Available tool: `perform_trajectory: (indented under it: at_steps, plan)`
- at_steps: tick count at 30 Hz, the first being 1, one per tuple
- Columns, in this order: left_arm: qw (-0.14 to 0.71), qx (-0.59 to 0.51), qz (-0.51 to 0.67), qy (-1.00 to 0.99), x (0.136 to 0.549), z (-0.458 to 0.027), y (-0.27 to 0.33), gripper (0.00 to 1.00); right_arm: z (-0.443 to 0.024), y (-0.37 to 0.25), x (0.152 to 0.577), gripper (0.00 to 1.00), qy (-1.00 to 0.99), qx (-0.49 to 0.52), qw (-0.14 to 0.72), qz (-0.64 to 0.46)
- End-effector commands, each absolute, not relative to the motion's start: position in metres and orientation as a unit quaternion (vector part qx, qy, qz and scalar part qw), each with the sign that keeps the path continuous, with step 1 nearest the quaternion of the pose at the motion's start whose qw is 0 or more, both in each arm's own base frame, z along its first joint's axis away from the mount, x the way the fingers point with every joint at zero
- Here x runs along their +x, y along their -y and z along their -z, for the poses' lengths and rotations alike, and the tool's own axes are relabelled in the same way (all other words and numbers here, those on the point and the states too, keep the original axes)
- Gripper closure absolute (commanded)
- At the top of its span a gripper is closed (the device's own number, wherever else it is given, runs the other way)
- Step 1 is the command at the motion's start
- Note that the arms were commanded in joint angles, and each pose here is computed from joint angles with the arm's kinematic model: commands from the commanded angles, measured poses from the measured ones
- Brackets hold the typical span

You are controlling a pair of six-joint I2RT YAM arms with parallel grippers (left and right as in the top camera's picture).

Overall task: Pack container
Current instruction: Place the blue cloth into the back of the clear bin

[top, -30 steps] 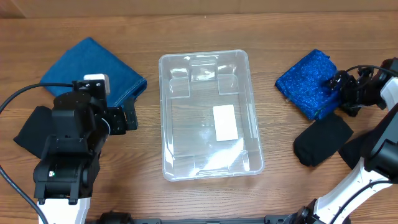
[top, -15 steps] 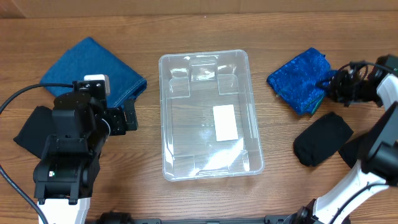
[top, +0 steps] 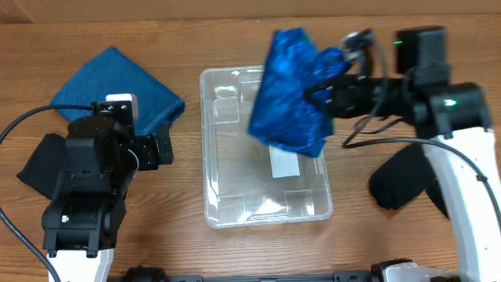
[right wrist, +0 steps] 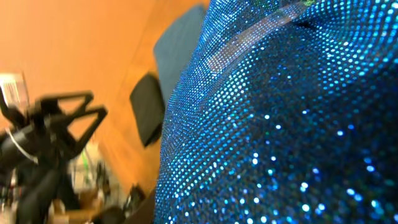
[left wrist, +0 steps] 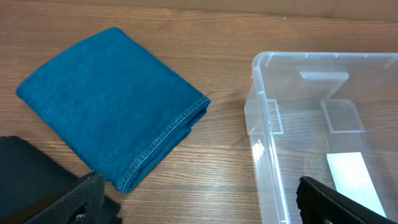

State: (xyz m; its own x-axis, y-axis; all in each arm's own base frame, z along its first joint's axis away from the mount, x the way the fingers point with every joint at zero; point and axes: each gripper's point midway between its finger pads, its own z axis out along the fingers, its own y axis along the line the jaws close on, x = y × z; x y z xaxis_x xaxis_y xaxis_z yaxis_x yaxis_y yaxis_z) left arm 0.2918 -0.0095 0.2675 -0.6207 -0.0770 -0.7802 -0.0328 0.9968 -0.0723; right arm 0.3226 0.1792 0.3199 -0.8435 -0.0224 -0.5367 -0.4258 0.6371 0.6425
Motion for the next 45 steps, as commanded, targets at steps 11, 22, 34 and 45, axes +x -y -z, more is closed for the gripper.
perform_trajectory:
  at_steps: [11,22,34,45]
  plan:
    - [0.447,-0.032,0.03,-0.893,0.293,-0.28,0.012,0.0,-0.149,-0.266,0.342,0.85,-0.908,-0.209,0.062,-0.357]
    - [0.445,-0.032,0.03,-0.894,0.293,-0.279,0.011,0.0,-0.125,-0.247,0.374,0.0,-0.935,-0.202,0.111,-0.269]
    - [0.442,-0.032,0.03,-0.896,0.292,-0.277,0.011,0.0,-0.23,-0.186,0.408,0.0,-0.956,-0.123,0.258,-0.068]
    - [0.37,-0.276,-0.032,-0.886,0.246,-0.26,-0.082,0.0,-0.278,0.078,0.356,0.0,-0.94,0.26,0.223,-0.012]
